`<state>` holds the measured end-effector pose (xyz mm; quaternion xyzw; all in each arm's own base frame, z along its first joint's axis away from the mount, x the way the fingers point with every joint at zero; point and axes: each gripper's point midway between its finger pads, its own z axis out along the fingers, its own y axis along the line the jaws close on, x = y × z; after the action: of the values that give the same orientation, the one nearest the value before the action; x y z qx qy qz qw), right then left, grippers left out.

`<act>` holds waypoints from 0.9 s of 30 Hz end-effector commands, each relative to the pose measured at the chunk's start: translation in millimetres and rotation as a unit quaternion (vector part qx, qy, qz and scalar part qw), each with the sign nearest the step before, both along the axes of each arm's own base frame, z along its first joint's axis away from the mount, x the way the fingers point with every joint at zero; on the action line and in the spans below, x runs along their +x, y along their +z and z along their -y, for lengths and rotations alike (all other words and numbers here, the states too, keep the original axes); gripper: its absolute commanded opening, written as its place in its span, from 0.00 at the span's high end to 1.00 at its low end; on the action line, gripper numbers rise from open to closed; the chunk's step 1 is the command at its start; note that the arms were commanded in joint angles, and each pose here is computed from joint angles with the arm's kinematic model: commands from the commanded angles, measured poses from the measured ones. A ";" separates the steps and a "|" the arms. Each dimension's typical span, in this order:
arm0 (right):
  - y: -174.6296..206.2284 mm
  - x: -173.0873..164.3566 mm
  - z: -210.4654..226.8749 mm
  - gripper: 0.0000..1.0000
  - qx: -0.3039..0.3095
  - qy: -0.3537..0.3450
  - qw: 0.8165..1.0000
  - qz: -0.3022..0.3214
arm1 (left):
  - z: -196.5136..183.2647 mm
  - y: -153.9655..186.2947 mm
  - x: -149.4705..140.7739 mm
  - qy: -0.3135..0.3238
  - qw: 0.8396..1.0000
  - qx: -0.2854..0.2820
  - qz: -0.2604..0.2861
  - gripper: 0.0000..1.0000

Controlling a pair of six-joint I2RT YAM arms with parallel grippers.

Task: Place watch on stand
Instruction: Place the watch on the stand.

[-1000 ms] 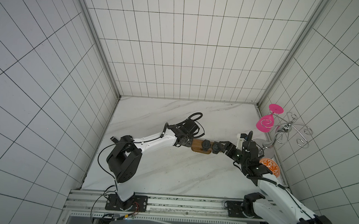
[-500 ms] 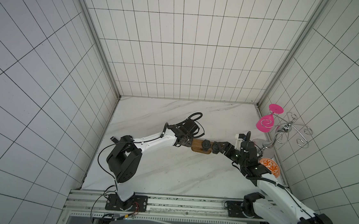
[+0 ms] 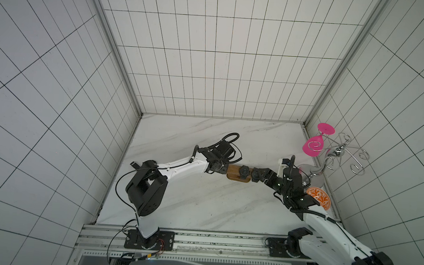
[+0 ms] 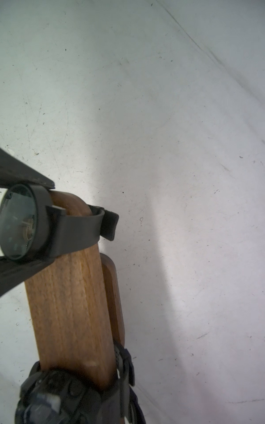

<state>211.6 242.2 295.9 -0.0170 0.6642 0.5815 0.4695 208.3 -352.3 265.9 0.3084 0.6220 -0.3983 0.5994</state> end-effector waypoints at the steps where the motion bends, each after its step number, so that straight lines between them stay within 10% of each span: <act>1: 51.1 -7.4 0.7 1.00 0.051 0.006 0.998 0.046 | 4.0 11.7 1.1 0.003 1.000 -0.007 0.022 0.31; 20: 51.9 -10.7 -4.4 1.00 0.053 0.016 0.997 0.049 | 8.4 3.8 7.6 0.021 0.999 0.035 0.028 0.58; 27: 51.7 -9.6 -4.3 1.00 0.050 0.013 0.998 0.048 | 10.1 3.0 5.9 0.022 0.998 0.043 0.033 0.53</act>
<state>205.8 248.2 301.7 -0.0262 0.6541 0.5932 0.4687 216.5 -356.1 263.6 0.3214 0.6331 -0.3524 0.6097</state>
